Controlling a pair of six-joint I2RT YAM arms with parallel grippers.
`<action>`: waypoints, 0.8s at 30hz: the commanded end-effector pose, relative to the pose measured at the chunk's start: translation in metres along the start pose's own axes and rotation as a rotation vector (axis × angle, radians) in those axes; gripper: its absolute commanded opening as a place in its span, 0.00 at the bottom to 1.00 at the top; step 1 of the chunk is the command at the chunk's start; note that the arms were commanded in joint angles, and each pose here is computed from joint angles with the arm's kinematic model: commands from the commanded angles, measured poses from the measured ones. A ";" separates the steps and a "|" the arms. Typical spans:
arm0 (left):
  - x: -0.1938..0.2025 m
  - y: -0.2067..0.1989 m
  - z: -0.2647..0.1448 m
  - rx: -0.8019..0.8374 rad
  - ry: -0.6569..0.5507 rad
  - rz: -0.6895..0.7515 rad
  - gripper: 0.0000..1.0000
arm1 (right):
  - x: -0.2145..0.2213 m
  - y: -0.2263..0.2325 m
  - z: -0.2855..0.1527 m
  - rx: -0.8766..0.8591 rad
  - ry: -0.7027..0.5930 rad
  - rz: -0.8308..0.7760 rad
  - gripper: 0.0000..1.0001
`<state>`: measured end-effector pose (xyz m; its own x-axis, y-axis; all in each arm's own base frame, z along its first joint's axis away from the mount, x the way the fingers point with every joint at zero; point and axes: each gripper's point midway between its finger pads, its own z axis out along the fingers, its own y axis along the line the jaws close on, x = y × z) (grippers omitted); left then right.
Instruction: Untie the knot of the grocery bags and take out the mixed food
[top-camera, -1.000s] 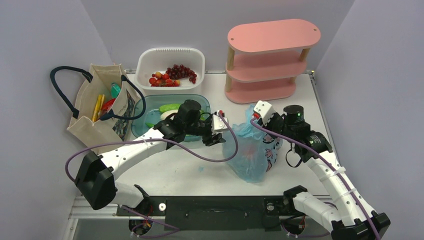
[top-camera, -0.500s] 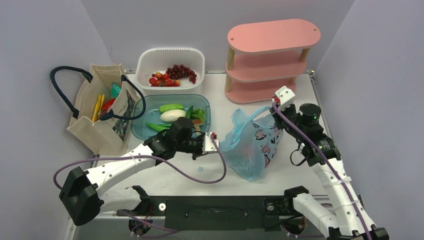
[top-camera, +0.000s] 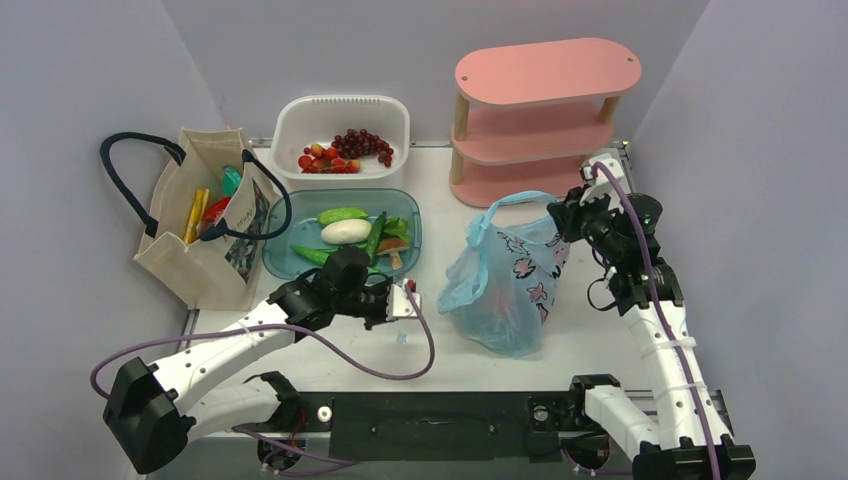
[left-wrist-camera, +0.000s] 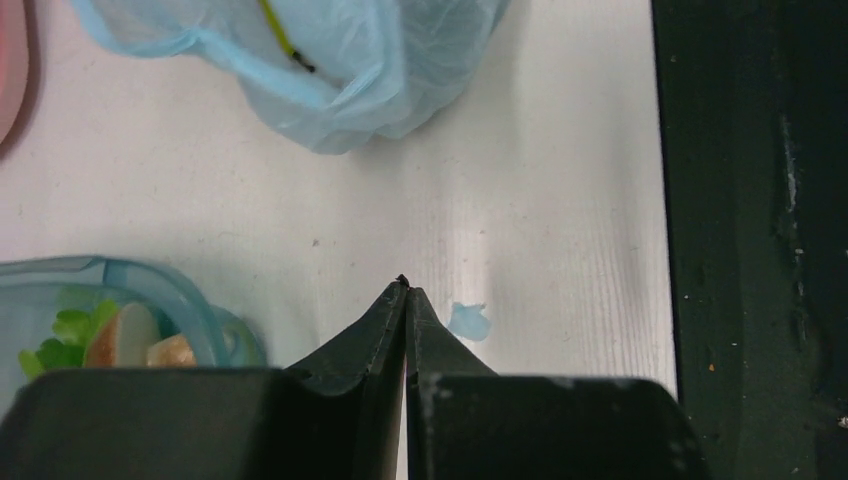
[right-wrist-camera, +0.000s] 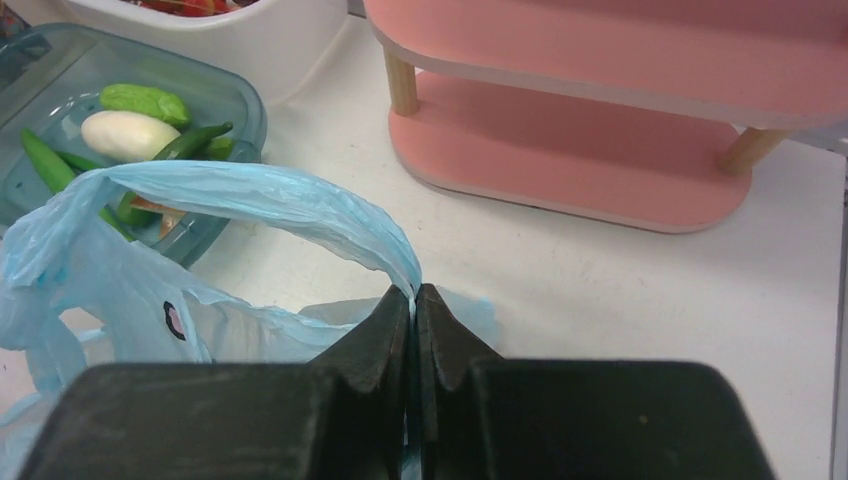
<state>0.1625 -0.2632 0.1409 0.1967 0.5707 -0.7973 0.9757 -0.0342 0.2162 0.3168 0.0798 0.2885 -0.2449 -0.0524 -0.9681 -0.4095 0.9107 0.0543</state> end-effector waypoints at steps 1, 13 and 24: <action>-0.023 0.034 -0.020 -0.098 -0.094 -0.070 0.00 | -0.013 0.015 -0.011 -0.090 -0.034 -0.107 0.09; -0.074 0.061 -0.035 -0.083 -0.184 -0.117 0.40 | -0.031 0.039 0.000 -0.159 -0.002 -0.648 0.72; -0.110 0.054 -0.033 -0.038 -0.237 -0.184 0.49 | -0.026 0.042 0.056 -0.321 0.127 -0.813 0.72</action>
<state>0.1963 -0.2775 0.2232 0.0684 0.4382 -0.8963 0.9905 0.0775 0.1135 0.3498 0.1257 0.2923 0.0716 -0.6857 -0.7243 -0.6641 0.5090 -0.5476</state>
